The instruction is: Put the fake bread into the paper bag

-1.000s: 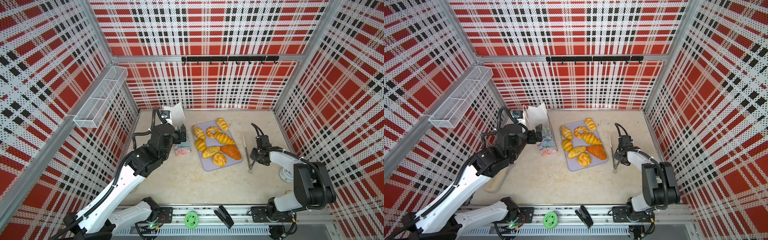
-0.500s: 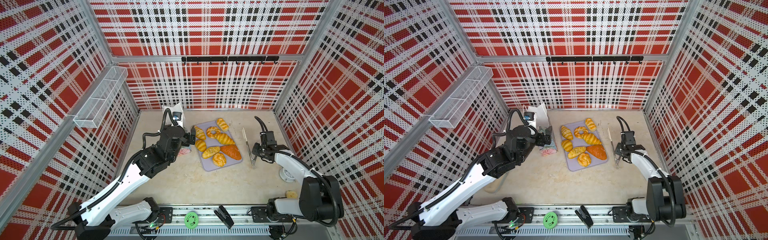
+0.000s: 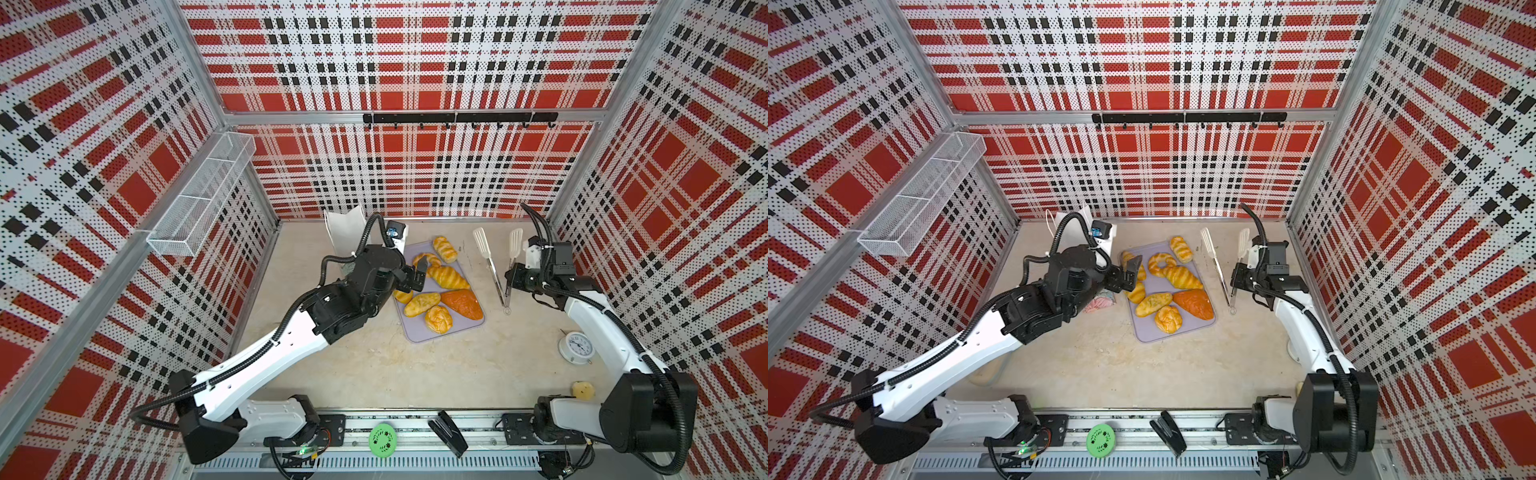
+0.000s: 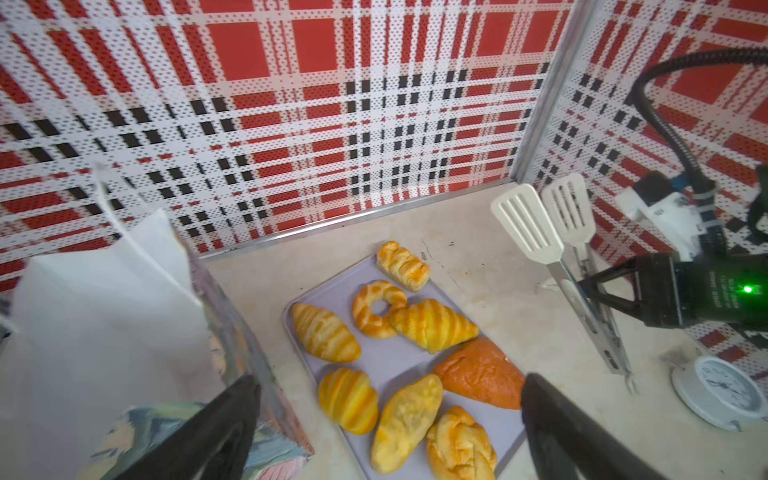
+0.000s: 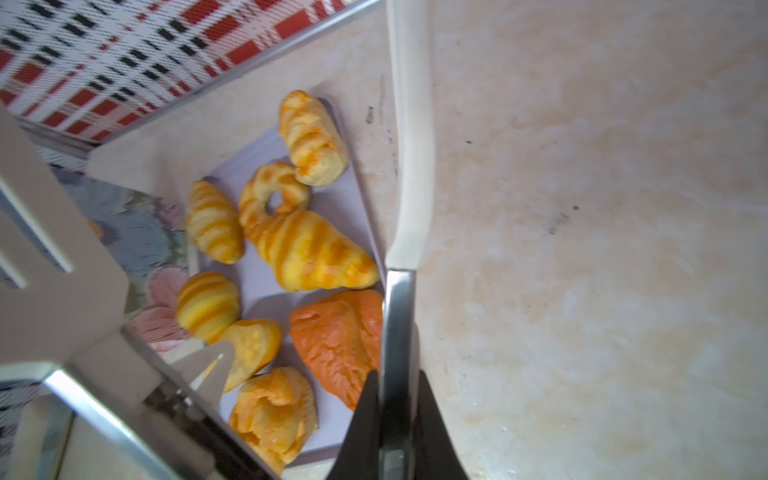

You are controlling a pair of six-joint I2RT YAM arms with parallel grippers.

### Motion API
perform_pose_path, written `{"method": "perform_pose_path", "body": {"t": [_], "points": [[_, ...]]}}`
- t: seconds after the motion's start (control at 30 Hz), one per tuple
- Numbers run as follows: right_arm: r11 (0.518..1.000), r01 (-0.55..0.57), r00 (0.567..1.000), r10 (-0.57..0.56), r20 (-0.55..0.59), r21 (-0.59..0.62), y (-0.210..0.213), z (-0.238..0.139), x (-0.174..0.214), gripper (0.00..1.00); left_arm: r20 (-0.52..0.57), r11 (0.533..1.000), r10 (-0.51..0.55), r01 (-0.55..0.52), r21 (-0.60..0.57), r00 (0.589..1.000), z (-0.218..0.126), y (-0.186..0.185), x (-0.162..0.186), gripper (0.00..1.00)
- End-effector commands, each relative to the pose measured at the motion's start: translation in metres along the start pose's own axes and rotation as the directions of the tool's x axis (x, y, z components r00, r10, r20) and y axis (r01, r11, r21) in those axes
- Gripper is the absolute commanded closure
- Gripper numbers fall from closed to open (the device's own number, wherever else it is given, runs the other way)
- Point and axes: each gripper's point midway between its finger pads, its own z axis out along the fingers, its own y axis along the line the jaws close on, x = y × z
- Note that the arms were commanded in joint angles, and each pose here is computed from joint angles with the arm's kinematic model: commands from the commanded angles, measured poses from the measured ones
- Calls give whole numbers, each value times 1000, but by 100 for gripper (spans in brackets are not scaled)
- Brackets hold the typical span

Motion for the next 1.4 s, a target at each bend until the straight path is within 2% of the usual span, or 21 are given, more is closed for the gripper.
{"method": "perform_pose_path", "body": {"t": [0.0, 0.07, 0.17, 0.4, 0.47, 0.6, 0.77, 0.93, 1.23, 1.37], "points": [[961, 84, 994, -63, 88, -264, 53, -14, -30, 95, 20, 987, -31, 27, 161, 999, 7, -28, -19, 1], [933, 88, 994, -58, 96, -350, 68, -17, -37, 95, -10, 964, -77, 77, 253, 997, 18, -37, -21, 1], [885, 92, 995, -63, 77, -457, 88, -22, -41, 94, -33, 936, -134, 138, 324, 990, 33, -38, -28, 1], [820, 116, 993, -89, 76, -560, 107, -32, -40, 93, -44, 890, -95, 104, 444, 995, 50, -67, -34, 1], [789, 103, 995, -82, 62, -605, 113, -34, -38, 93, -45, 875, -89, 99, 475, 995, 60, -70, -34, 0], [734, 70, 997, -76, 20, -675, 123, -36, -32, 92, -62, 817, -105, 122, 564, 992, 74, -83, -33, 3], [712, 48, 997, -79, -11, -700, 125, -37, -26, 92, -49, 785, -82, 95, 612, 995, 85, -95, -34, 5], [679, 10, 995, -80, -61, -734, 127, -35, -16, 91, -49, 731, -59, 77, 678, 997, 90, -108, -34, 11], [662, -12, 992, -85, -91, -750, 128, -34, -13, 90, -46, 669, -33, 56, 741, 998, 90, -121, -34, 21], [652, -20, 991, -88, -102, -758, 130, -34, -12, 90, -59, 624, -19, 58, 780, 998, 86, -129, -31, 22]]}}
